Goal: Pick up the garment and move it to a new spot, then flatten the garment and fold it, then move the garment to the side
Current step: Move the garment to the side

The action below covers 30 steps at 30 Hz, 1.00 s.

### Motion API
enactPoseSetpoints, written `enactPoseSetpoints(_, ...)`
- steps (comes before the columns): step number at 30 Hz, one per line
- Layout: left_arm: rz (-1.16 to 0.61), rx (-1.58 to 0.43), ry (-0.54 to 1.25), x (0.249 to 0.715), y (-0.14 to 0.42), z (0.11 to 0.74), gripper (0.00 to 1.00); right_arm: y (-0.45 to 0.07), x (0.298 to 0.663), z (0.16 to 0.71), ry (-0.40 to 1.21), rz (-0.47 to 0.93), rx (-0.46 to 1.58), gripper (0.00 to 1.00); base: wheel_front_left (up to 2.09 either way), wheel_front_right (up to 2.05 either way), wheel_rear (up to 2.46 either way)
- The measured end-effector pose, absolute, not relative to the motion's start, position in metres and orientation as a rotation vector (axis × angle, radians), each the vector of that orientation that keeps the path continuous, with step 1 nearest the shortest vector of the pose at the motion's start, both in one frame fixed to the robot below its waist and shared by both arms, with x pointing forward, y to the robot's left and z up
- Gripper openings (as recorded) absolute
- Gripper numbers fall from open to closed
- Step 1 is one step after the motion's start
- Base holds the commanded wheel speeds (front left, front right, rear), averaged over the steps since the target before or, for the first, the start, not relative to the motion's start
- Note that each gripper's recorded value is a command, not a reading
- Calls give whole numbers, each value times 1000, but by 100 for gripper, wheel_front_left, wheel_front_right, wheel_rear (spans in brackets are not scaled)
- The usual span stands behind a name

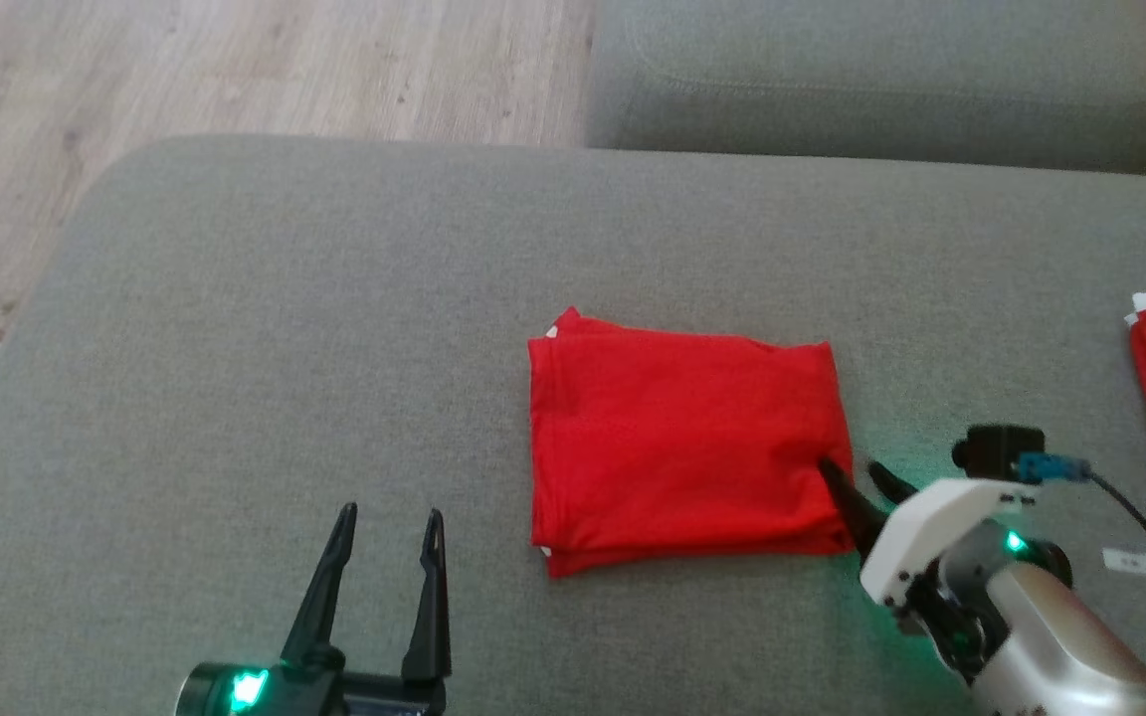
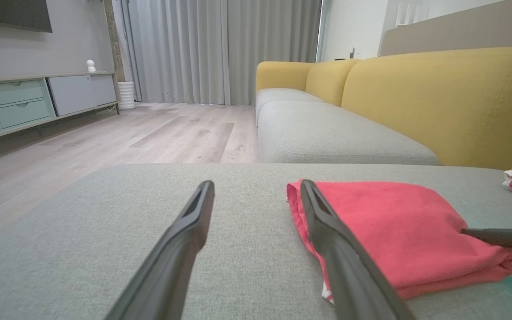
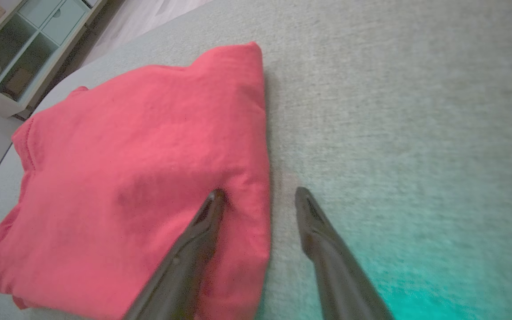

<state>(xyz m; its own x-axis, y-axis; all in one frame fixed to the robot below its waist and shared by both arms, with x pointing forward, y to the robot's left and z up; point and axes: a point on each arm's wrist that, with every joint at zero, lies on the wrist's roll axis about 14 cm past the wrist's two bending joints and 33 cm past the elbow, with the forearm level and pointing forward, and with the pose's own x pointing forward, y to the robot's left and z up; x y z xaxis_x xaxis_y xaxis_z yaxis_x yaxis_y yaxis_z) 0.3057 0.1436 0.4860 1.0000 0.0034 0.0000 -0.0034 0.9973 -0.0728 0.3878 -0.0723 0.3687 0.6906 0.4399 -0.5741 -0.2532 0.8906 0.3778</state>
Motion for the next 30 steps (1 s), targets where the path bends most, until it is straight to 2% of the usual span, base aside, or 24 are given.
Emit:
enactPoseSetpoints(1, 4, -76, -1, 308, 144, 486, 100, -68, 391, 370, 711, 400, 291, 0, 0, 0, 0)
enactPoseSetpoints(6, -15, -84, 12, 315, 138, 484, 100, -64, 397, 371, 704, 414, 307, 0, 0, 0, 0)
enactPoseSetpoints(11, -62, -98, -2, 328, 124, 489, 100, -93, 408, 380, 649, 380, 256, 0, 0, 0, 0)
enactPoseSetpoints(20, -205, -148, -61, 367, 81, 507, 100, -221, 454, 441, 497, 208, 53, 0, 0, 0, 0)
enactPoseSetpoints(30, -278, -206, -80, 402, 53, 508, 100, -352, 462, 483, 486, -26, -129, 0, 0, 0, 0)
